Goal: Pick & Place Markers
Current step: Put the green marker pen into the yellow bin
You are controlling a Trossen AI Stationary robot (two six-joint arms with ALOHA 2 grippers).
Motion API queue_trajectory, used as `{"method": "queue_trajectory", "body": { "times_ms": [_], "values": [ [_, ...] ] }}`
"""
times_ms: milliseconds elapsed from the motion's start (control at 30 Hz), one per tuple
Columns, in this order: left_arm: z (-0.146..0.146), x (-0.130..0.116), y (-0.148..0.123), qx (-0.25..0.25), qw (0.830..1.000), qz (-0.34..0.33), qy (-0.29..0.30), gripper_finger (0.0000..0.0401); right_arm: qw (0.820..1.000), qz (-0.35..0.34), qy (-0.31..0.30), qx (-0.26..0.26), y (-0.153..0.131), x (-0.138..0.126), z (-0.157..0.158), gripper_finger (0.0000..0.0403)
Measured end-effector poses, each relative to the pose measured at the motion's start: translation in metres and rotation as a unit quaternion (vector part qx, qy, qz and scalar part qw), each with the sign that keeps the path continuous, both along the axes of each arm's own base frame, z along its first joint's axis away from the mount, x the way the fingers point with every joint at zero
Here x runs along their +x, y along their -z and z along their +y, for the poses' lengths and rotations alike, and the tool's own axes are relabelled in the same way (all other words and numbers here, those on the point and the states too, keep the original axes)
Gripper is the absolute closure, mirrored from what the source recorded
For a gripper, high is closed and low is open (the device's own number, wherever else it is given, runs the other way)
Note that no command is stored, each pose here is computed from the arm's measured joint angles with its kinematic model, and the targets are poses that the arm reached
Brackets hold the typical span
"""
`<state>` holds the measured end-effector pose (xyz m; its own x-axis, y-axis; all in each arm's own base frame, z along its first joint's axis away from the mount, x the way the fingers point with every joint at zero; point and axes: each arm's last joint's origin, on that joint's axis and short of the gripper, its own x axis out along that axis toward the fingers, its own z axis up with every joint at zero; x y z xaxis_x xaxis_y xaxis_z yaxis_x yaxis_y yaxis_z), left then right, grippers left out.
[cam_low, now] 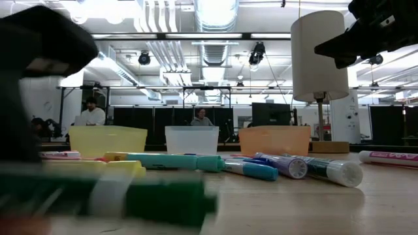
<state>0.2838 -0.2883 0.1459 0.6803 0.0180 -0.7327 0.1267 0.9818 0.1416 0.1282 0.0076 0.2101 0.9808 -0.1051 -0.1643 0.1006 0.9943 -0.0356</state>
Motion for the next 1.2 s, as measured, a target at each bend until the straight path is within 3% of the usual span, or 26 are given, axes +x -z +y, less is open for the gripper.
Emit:
{"method": "queue_trajectory", "body": {
  "times_ms": [133,267,467,600,700,833,1000,1200],
  "values": [
    [0.010,-0.004,-0.025,0.024,0.999,-0.022,-0.012,0.0353,1.000,0.000,0.000,0.000,0.000,0.000,0.000,0.0394],
    [0.028,-0.017,-0.051,0.082,0.995,-0.027,-0.044,0.0353,1.000,0.000,0.000,0.000,0.000,0.000,0.000,0.0394],
    [0.075,-0.049,-0.089,0.175,0.971,-0.023,-0.160,0.0353,1.000,0.000,0.000,0.000,0.000,0.000,0.000,0.0394],
    [0.113,-0.068,-0.103,0.191,0.951,-0.019,-0.242,0.0353,1.000,0.000,0.000,0.000,0.000,0.000,0.000,0.0394],
    [0.142,-0.075,-0.106,0.174,0.935,-0.020,-0.308,0.0353,1.000,0.000,0.000,0.000,0.000,0.000,0.000,0.0394],
    [0.185,-0.081,-0.104,0.136,0.906,-0.015,-0.402,0.0353,1.000,0.000,0.000,0.000,0.000,0.000,0.000,0.0394],
    [0.242,-0.094,-0.093,0.098,0.844,0.015,-0.528,0.0345,1.000,0.000,0.000,0.000,0.000,0.000,0.000,0.0394],
    [0.290,-0.110,-0.081,0.101,0.797,0.050,-0.593,0.0343,1.000,0.000,0.000,0.000,0.000,0.000,0.000,0.0394]
  ]
}}
